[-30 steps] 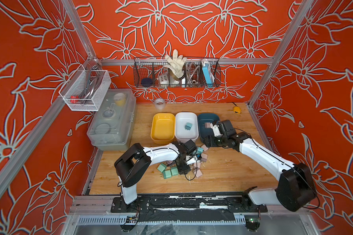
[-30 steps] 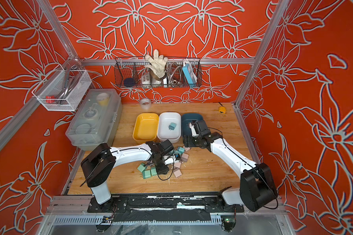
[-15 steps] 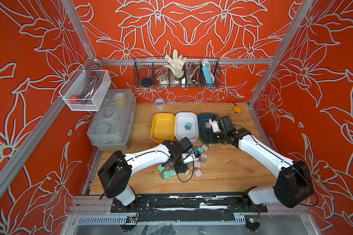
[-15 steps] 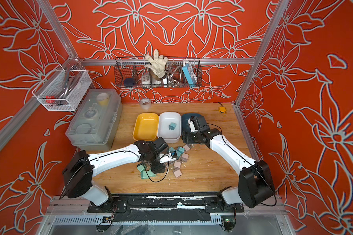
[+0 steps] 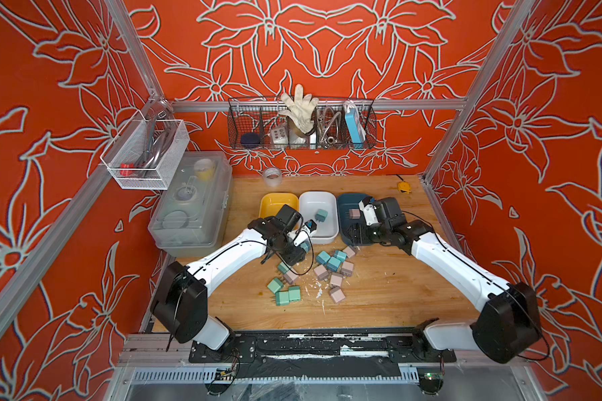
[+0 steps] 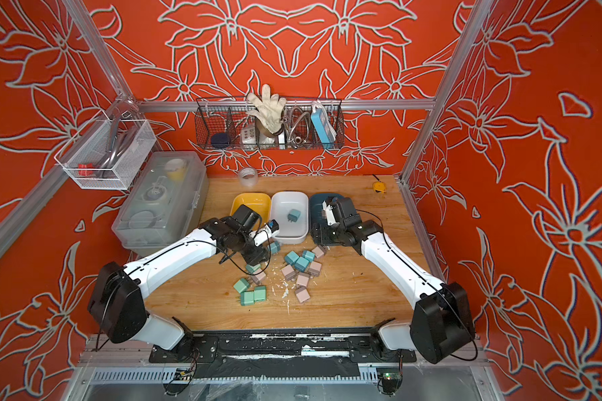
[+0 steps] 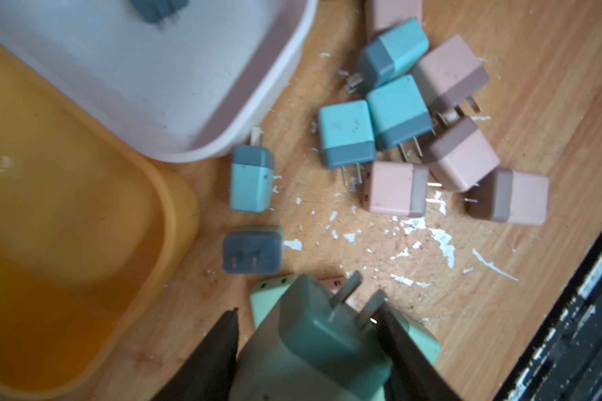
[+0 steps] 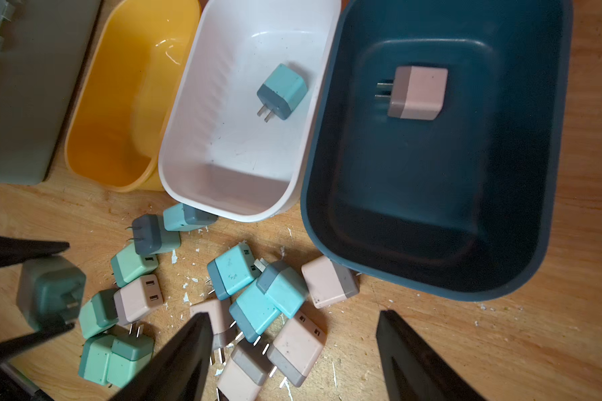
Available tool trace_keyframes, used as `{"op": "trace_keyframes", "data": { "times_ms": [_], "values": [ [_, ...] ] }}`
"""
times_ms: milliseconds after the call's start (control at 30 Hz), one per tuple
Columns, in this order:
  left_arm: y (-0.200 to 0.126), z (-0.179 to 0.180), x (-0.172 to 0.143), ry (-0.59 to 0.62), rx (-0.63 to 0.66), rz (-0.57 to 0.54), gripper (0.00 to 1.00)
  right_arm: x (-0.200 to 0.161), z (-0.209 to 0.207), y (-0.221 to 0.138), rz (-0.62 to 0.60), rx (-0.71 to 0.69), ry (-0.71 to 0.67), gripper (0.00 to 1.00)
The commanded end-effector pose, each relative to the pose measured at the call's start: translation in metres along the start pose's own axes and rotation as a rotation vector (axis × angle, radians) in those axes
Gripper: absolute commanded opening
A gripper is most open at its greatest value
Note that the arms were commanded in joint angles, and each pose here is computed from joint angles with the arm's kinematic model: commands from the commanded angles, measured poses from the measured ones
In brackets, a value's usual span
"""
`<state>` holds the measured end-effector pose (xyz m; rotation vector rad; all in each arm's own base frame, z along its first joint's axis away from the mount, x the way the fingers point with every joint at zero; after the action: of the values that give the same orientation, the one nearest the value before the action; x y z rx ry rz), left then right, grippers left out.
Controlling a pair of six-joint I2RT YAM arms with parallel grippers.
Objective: Place the plugs by color into the storage box
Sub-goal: Place the plug in the storage box.
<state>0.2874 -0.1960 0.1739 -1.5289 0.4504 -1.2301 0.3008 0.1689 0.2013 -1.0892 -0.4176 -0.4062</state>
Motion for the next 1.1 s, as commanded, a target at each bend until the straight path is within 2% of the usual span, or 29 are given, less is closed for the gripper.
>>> {"op": "trace_keyframes", "data": {
  "times_ms": [0,267,500,700,933,1067],
  "values": [
    [-0.014,0.019,0.014,-0.059,0.065,-0.066,0.34,0.007,0.003,-0.006,-0.029,-0.010,-0.031,0.80],
    [-0.019,0.061,0.030,-0.169,0.146,-0.135,0.34,0.012,0.010,-0.013,-0.066,0.035,-0.036,0.80],
    [-0.006,0.115,0.018,-0.288,0.220,-0.130,0.34,0.006,0.011,-0.001,-0.029,0.058,-0.030,0.80],
    [0.028,0.167,0.001,-0.412,0.233,-0.113,0.35,0.007,0.014,0.002,-0.030,0.080,-0.024,0.80],
    [0.063,0.203,-0.011,-0.485,0.243,-0.097,0.39,0.009,0.007,0.004,-0.044,0.028,-0.052,0.80],
    [0.073,0.220,-0.010,-0.503,0.257,-0.090,0.46,0.009,0.004,0.007,-0.040,0.007,-0.066,0.80]
  ]
}}
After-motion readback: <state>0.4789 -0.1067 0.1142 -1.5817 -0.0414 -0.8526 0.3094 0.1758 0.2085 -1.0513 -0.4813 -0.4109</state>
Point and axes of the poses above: each gripper's point midway between its finger pads, its own y axis out along the fingers, its own z axis along the line the jaws close on, x = y × z, the point moved 4 cm from there along -y, back along the fingers, and after that the axes turned 12 degrees about y, right-handed, at the moved point
